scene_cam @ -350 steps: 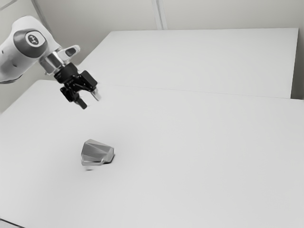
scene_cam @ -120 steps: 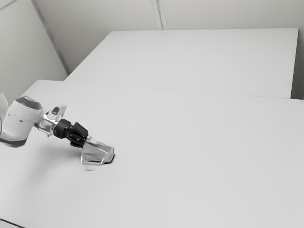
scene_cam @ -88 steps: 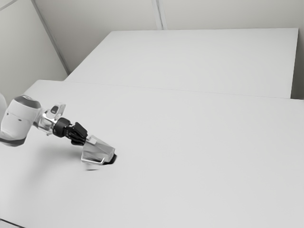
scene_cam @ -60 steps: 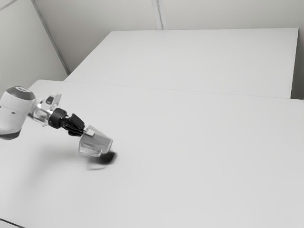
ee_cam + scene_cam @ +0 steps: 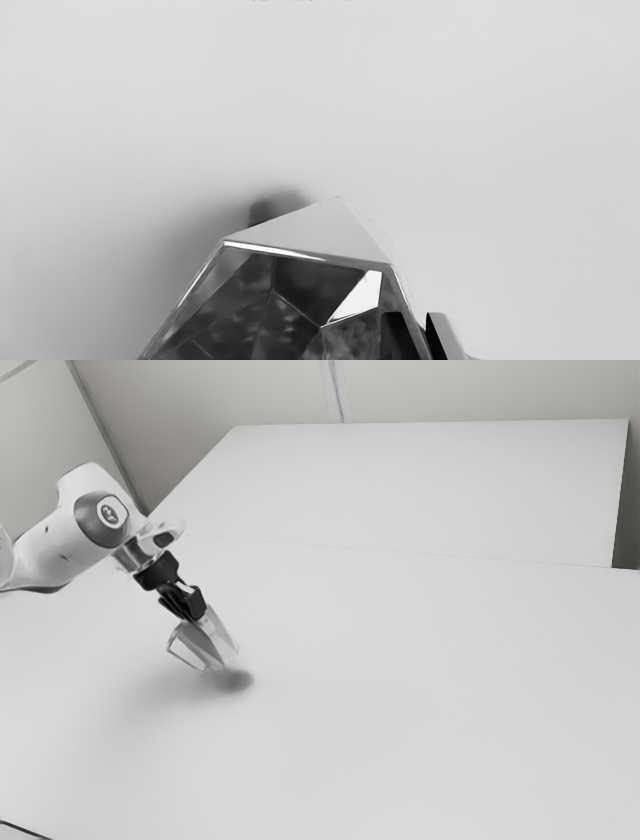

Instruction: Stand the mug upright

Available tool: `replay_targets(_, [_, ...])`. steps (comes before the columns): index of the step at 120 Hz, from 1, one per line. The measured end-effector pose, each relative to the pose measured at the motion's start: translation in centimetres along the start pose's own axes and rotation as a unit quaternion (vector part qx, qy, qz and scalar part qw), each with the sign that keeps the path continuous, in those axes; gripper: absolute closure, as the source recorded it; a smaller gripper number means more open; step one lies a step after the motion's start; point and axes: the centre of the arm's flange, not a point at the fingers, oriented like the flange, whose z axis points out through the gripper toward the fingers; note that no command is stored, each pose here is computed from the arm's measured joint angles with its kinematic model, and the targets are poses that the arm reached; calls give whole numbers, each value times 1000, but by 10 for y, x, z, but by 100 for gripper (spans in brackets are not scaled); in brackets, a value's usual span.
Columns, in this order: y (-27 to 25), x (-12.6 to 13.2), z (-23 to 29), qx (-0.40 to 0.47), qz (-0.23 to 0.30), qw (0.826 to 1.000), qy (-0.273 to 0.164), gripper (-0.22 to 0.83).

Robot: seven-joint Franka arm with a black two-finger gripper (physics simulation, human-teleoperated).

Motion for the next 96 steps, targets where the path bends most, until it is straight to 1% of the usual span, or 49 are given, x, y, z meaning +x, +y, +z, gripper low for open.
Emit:
replay_targets(15, [13,12,-1,79,12,997,-14,77])
replay_targets(37, [30,26,12,166,27,986,-21,77])
replay_targets(49, [30,29,32,188,25,982,-24,77])
replay_targets(69, [10,30,53,203,-4,979,-21,77])
replay_targets(74, [9,29,56,204,-10,979,-19,74])
replay_targets(80, [8,28,61,205,-16,978,-17,67])
replay_targets(96, [7,29,67,206,-31,978,-8,39])
